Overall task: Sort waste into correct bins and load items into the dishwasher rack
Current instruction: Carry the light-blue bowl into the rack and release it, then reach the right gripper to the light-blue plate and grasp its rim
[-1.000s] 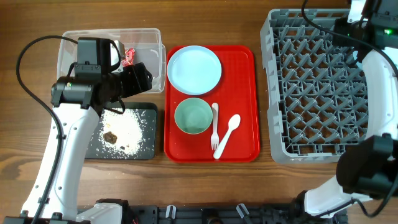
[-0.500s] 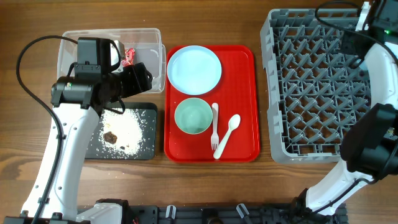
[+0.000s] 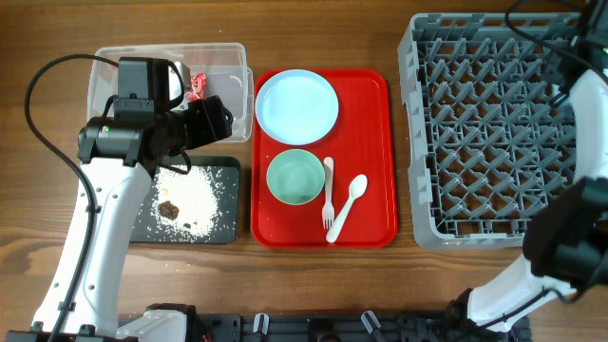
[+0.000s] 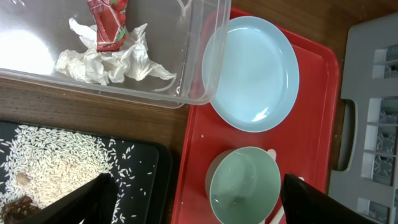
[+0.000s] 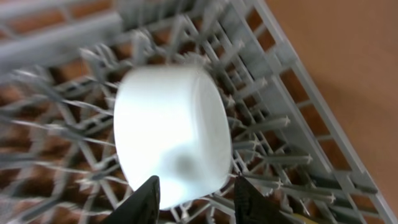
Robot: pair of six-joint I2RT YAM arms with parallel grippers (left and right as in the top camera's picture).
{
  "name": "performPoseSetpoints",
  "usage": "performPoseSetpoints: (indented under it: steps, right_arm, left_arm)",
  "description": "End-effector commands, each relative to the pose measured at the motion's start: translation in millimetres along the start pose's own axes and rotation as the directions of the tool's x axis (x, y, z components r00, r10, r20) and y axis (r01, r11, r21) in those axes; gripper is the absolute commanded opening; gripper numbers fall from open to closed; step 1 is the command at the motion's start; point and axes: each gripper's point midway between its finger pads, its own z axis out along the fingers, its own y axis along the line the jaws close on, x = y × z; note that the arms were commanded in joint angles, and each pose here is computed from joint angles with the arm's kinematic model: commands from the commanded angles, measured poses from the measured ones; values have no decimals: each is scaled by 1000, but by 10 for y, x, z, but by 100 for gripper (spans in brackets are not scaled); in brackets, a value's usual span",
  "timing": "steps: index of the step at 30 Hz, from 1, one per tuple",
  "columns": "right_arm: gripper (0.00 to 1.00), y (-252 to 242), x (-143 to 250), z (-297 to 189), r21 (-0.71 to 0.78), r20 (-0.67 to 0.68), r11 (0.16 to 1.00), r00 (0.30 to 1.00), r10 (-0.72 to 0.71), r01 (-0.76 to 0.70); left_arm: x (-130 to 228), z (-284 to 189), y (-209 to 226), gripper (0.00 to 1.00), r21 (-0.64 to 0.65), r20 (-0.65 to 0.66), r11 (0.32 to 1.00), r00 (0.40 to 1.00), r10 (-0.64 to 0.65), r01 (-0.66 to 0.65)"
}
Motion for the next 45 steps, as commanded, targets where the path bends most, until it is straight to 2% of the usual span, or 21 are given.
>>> performPoseSetpoints:
  steps: [1, 5, 8, 13, 19, 24, 28, 31, 36, 38, 45]
  right_arm:
    - [50, 516, -272, -708, -338, 161, 935, 986, -52, 104]
    - [51, 1090, -155, -1169, -569, 180, 803, 980, -89, 177]
    - [54, 1537, 75, -1418, -679, 139, 706, 980, -145, 201]
    - [60, 2162, 448, -1713, -753, 116, 602, 954, -276, 266]
    - [63, 2862, 834, -1873, -812, 31, 541, 942, -335, 219]
    - [72, 3248, 1328, -1879, -823, -105, 546, 903, -418, 157]
    - [71, 3456, 1474, -1554, -725, -194, 679, 912, -362, 115]
    - [69, 3699, 1564, -1361, -716, -222, 693, 917, -332, 78]
    - [58, 3994, 1727, -1038, -695, -251, 717, 920, -300, 44]
    - [48, 4089, 1794, -932, -687, -276, 726, 921, -276, 12]
    - [39, 4233, 1875, -763, -672, -290, 740, 926, -243, -17]
  left_arm:
    - [-31, -62, 5, 86, 0, 21, 1000, 1000, -6, 6]
    - [-29, -62, 5, 86, -1, 21, 1000, 1000, -6, 6]
    - [-30, -62, 6, 86, -1, 21, 1000, 1000, -6, 6]
    - [-31, -62, 6, 86, -1, 21, 1000, 1000, -6, 6]
    - [-30, -62, 6, 89, -1, 21, 1000, 1000, -6, 6]
    - [-2, -62, 18, 89, -6, 10, 1000, 1000, -9, 9]
    - [2, -62, 19, 89, -7, 8, 1000, 1000, -9, 9]
    - [4, -62, 19, 89, -7, 7, 1000, 1000, -9, 10]
    - [28, -61, 28, 89, -10, -2, 1000, 1000, -12, 12]
    - [31, -62, 30, 89, -11, -4, 1000, 1000, -12, 12]
    - [30, -62, 30, 90, -11, -3, 1000, 1000, -12, 12]
